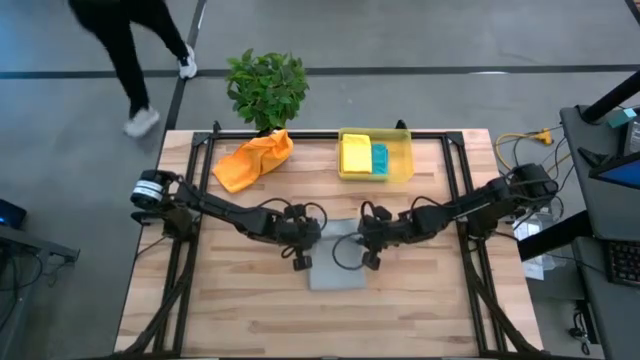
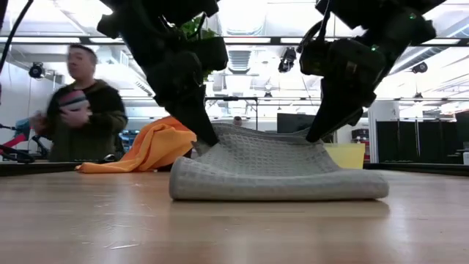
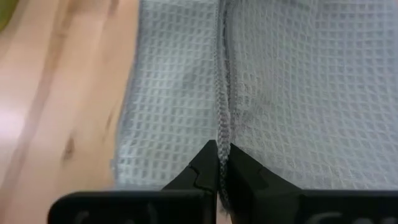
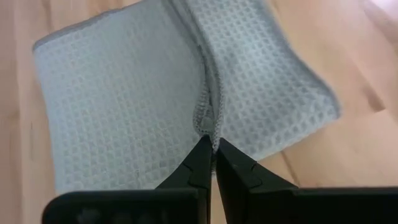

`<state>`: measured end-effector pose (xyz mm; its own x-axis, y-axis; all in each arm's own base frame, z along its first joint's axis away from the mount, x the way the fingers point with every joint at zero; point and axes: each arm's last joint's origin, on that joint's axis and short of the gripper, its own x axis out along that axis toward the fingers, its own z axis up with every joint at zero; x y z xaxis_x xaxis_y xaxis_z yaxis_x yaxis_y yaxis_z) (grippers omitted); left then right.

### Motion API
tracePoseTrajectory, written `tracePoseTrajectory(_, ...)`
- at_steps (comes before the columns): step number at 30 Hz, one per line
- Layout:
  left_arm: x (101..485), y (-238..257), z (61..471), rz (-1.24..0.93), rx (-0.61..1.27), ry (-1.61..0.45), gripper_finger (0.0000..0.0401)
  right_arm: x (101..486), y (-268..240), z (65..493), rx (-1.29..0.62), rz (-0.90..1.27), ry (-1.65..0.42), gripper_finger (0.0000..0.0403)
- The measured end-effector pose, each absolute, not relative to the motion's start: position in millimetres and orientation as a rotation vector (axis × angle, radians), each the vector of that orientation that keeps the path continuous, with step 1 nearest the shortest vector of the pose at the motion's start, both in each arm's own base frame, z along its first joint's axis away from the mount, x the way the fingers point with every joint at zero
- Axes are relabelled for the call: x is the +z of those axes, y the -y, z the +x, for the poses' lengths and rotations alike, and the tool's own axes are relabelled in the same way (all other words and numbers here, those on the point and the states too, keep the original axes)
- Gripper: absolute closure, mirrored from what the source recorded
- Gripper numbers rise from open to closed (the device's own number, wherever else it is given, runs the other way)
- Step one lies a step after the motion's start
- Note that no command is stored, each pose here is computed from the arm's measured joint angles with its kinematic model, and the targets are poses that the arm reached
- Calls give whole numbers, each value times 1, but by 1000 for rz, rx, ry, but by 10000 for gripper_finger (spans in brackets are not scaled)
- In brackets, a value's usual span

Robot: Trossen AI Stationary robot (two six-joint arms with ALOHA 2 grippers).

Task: Fold microfiber towels
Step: Fold the gray microfiber towel

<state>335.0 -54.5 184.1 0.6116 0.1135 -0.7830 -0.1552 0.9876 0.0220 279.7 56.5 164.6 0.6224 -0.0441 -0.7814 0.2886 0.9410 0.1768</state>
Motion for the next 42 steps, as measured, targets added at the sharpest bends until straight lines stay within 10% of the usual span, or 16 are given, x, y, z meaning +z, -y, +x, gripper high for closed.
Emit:
tracePoseTrajectory(27,177,14,334,-30,259,-946,396,150,-8,289,-262,269,-935,380)
tracePoseTrajectory(42,180,-11,329,62,332,-994,247,168,18,281,-314,231,-892,271)
